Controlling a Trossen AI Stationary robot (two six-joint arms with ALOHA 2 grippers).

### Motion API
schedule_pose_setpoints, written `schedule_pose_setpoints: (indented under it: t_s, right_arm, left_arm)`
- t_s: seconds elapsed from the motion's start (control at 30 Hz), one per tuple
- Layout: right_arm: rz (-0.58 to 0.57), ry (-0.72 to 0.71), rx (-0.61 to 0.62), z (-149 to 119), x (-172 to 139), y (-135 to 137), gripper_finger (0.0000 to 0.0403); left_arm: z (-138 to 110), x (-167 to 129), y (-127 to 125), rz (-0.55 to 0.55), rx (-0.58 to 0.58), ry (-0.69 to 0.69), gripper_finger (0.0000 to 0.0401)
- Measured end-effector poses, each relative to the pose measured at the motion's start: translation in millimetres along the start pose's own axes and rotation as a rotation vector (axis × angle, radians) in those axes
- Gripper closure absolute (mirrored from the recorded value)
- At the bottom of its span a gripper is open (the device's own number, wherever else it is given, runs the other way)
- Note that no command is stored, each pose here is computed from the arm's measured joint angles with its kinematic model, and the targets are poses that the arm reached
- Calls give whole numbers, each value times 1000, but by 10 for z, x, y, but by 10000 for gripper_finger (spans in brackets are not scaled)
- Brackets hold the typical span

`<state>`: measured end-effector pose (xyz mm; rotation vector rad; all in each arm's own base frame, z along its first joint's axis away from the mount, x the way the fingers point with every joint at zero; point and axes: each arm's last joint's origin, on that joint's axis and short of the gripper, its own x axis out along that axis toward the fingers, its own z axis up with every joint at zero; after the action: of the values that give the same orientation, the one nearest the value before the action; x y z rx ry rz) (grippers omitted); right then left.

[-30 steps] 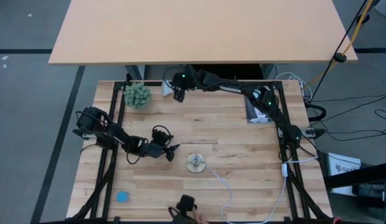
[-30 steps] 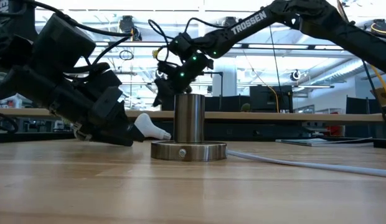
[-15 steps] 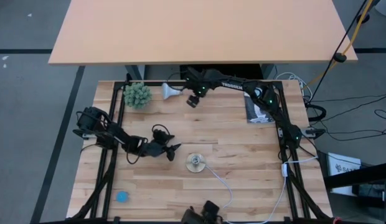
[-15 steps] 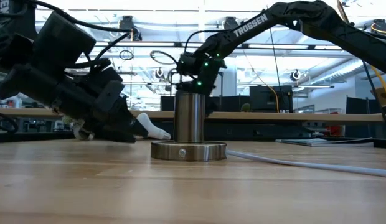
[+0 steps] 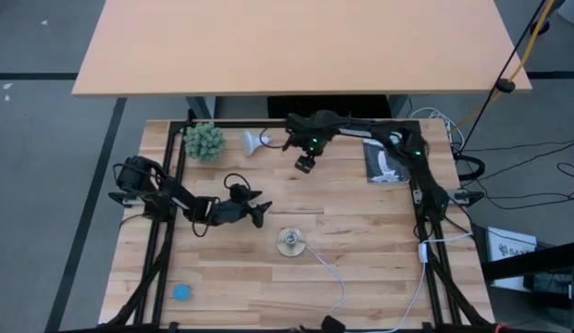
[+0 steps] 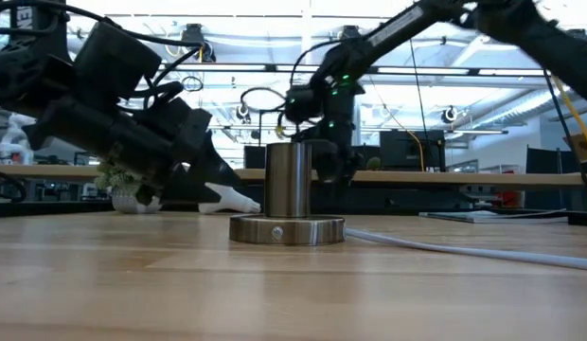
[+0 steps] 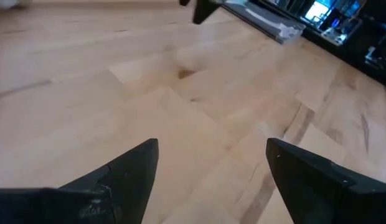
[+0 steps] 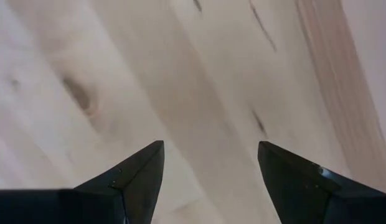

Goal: Screw lightbulb
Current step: Insert the white lightbulb into the desk lamp

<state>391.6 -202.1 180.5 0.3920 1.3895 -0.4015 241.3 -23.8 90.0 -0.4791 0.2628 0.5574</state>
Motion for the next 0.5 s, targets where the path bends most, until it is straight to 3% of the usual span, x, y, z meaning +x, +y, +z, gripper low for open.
schedule_pose_setpoints:
  t_s: [0.3,0.5]
  right_arm:
    - [34,-218,92,-872,-137,117,152]
    - [95,-344,178,-1424,-56,223,152]
  left_arm:
    - [63,44,31,-18,22,-13,99]
    - [412,213,82,19,40,-113,99]
